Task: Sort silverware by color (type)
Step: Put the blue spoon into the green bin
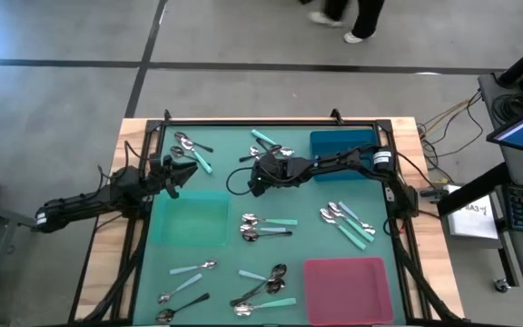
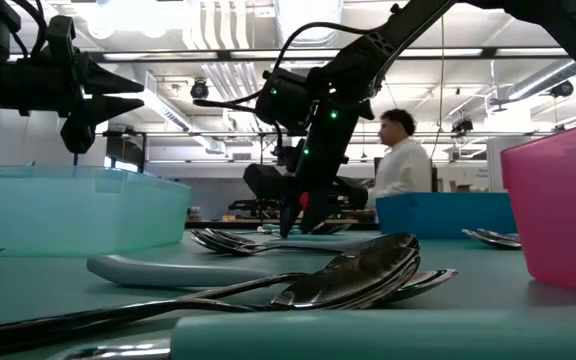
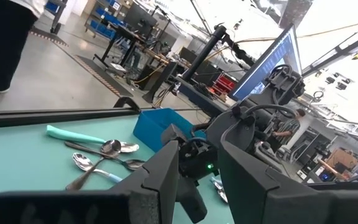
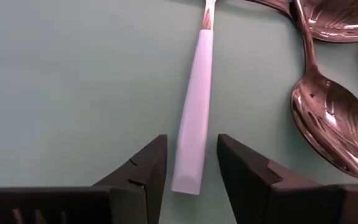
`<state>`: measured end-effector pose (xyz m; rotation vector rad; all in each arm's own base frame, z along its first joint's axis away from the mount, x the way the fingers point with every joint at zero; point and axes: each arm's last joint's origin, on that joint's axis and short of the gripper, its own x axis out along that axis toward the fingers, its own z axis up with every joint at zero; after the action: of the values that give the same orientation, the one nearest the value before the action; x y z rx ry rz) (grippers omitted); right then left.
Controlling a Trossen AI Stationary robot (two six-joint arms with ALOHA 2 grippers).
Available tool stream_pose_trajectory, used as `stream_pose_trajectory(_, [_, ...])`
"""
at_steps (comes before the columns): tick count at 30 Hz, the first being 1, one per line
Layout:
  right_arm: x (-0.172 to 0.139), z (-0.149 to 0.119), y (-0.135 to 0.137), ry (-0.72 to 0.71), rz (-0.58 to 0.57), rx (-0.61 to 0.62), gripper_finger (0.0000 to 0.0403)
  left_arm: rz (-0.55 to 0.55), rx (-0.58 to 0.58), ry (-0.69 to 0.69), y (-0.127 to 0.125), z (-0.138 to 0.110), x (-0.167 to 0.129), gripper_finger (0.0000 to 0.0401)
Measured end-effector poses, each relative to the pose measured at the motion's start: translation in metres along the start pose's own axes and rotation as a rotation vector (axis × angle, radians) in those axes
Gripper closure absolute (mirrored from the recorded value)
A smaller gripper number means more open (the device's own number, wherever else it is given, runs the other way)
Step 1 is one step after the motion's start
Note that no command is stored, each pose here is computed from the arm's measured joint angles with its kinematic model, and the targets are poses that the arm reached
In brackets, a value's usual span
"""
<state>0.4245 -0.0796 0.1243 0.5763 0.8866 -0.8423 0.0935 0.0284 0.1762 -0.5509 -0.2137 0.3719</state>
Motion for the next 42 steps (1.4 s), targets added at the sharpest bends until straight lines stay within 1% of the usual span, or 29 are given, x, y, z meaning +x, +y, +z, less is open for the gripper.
stream_pose_trajectory(3, [0.000,0.000,0.000,0.002,0.000,-0.008,0.0272,0.000,0.000,0.000,0.000,0.000,0.000,0.0303])
stream_pose_trajectory(6, [-0.001,0.000,0.000,0.000,-0.003,-0.019,0.0286,0.000,0.000,0.000,0.000,0.000,0.000,0.0303])
stream_pose_trajectory(13, [0.000,0.001,-0.001,-0.002,-0.002,-0.075,0.0360,0.000,0.000,0.000,0.000,0.000,0.000,0.0303])
stream_pose_trajectory(19, [-0.001,0.002,-0.002,0.000,0.001,-0.129,0.0360,-0.001,0.000,0.000,0.000,0.000,0.000,0.0303])
stream_pose_trajectory(29, [-0.011,0.008,-0.002,-0.019,0.022,-0.234,0.0360,0.000,0.000,0.000,0.000,0.000,0.000,0.0303])
stream_pose_trajectory(37, [-0.023,0.014,-0.001,-0.054,0.042,-0.267,0.0360,0.000,0.000,0.000,0.000,0.000,0.000,0.0303])
stream_pose_trajectory(42, [-0.038,0.023,-0.001,-0.094,0.066,-0.265,0.0360,0.006,0.014,-0.022,0.000,0.002,0.000,0.0303])
